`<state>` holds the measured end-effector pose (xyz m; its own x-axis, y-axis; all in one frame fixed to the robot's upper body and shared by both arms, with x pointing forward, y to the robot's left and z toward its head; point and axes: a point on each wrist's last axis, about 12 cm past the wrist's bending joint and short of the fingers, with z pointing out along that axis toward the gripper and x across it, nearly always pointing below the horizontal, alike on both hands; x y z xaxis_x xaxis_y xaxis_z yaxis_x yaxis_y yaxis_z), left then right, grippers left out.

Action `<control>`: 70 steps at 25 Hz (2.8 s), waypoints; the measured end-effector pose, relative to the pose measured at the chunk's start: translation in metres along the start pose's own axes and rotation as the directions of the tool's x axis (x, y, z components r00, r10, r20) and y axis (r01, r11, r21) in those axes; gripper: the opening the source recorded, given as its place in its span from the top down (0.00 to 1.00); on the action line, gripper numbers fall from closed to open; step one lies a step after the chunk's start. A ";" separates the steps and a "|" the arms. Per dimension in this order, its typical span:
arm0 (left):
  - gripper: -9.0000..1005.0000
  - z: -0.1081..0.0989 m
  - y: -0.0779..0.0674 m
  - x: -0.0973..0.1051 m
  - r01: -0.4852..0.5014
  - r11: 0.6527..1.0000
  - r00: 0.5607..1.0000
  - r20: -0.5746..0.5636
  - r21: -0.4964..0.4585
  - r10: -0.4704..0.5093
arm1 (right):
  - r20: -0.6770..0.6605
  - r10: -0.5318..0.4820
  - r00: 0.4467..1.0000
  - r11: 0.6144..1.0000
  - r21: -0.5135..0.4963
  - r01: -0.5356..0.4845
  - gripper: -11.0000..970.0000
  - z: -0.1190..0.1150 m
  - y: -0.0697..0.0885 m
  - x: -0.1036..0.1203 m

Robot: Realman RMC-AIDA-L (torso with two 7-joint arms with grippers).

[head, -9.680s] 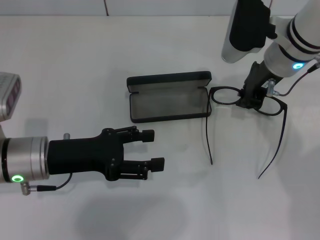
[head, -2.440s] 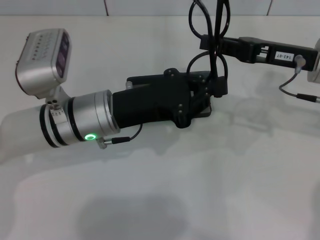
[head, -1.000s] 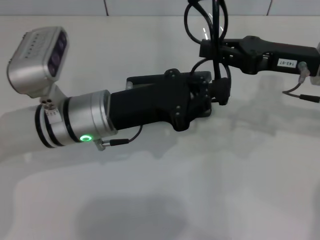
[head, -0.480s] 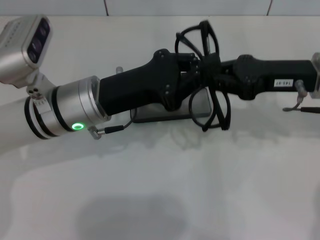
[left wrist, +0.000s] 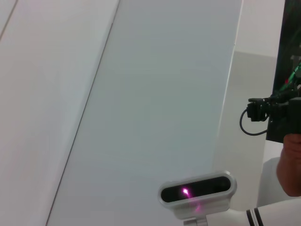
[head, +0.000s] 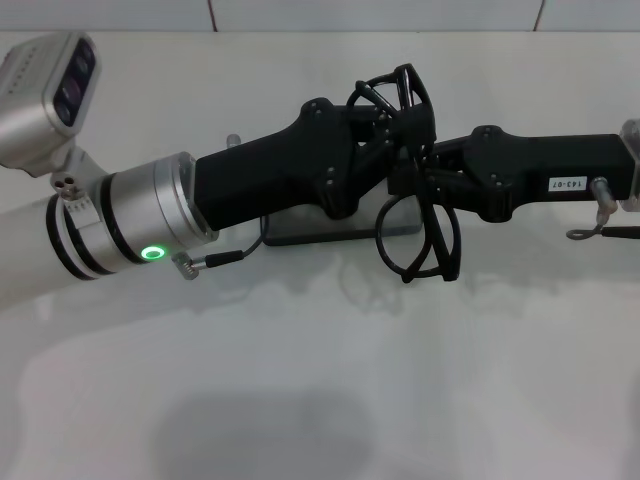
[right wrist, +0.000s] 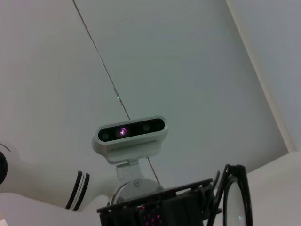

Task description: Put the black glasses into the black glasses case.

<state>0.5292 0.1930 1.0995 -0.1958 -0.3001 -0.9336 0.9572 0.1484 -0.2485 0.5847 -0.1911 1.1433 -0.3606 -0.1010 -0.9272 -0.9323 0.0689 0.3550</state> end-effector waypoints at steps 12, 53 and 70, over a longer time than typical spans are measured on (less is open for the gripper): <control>0.97 -0.031 -0.007 -0.021 -0.048 0.998 0.991 0.123 -0.031 0.052 | 0.050 -0.047 0.998 0.994 0.105 0.042 0.88 -0.028 -0.002 -0.002; 0.37 -0.129 -0.003 -0.005 0.064 0.938 0.953 -0.259 -0.340 -0.159 | -0.692 -0.680 0.241 0.575 -0.301 0.760 0.88 0.110 -0.013 -0.035; 0.37 -0.125 -0.004 -0.002 0.075 0.937 0.953 -0.252 -0.342 -0.168 | -0.707 -0.680 0.195 0.511 -0.266 0.817 0.88 0.126 -0.024 -0.038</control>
<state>0.4996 0.3104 1.0696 -0.4014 -0.0737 -0.9129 0.8088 0.4392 -0.3911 0.6247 -0.0639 1.1553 0.5439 -0.7679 -0.3383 -0.7786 -0.3115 -0.5447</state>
